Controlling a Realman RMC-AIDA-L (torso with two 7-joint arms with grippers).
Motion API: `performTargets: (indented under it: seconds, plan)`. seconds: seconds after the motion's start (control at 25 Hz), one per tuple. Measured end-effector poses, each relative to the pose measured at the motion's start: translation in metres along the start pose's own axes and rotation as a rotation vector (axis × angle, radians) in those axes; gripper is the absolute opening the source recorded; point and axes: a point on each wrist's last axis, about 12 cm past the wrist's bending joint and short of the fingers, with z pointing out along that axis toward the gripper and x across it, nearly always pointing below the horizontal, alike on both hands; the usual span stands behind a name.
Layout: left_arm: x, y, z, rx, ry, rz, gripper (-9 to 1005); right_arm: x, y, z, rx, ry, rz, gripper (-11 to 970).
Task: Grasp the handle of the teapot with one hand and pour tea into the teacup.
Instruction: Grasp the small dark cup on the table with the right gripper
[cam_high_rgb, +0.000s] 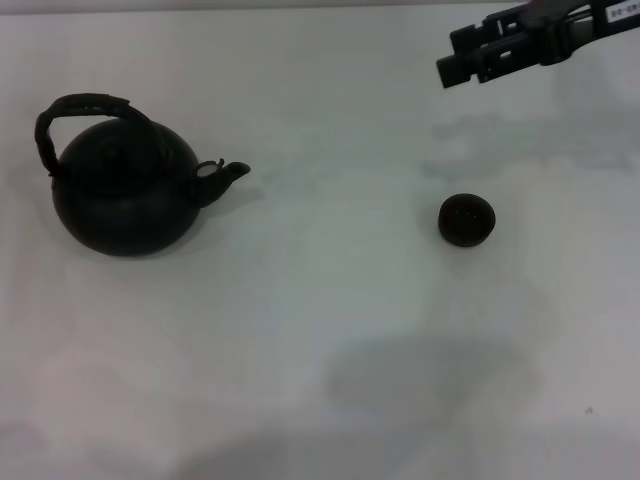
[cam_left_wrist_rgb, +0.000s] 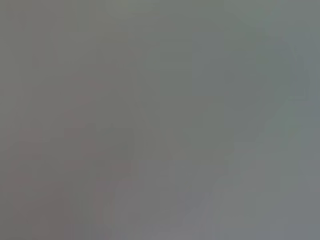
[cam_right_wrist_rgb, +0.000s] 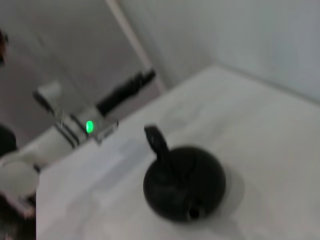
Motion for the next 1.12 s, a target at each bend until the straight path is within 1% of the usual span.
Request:
performTargets:
  seconds: [0.04,0.16,0.32,0.44,0.56,0.64,0.76,0.84,1.0,1.12]
  plan:
    - [-0.001,0.003,0.0,-0.016,-0.003,-0.007,797,-0.005,0.002,0.002,0.004,0.039,-0.004,844]
    - [-0.001,0.005,-0.001,-0.026,-0.005,-0.011,797,-0.025,0.01,0.009,0.01,0.143,-0.035,843]
    - [-0.003,0.004,0.002,-0.022,-0.016,-0.009,797,-0.046,0.022,0.024,0.009,0.259,-0.09,843]
    - [-0.007,0.005,0.004,-0.021,-0.033,-0.006,798,-0.059,0.033,0.043,0.012,0.364,-0.153,843]
    - [-0.008,0.008,0.003,-0.037,-0.038,-0.014,798,-0.07,0.043,0.065,0.062,0.484,-0.212,842]
    - [-0.009,0.009,0.002,-0.046,-0.044,-0.024,798,-0.073,0.048,0.078,0.098,0.547,-0.243,842]
    - [-0.008,0.011,0.0,-0.053,-0.047,-0.036,798,-0.07,0.055,0.096,0.15,0.627,-0.289,842]
    - [-0.008,0.013,-0.001,-0.056,-0.046,-0.039,798,-0.066,0.058,0.104,0.185,0.666,-0.311,843]
    - [-0.007,0.013,-0.002,-0.057,-0.046,-0.04,798,-0.058,0.058,0.11,0.224,0.716,-0.309,843]
    - [-0.007,0.013,-0.002,-0.057,-0.046,-0.042,797,-0.049,0.053,0.109,0.235,0.711,-0.283,842]
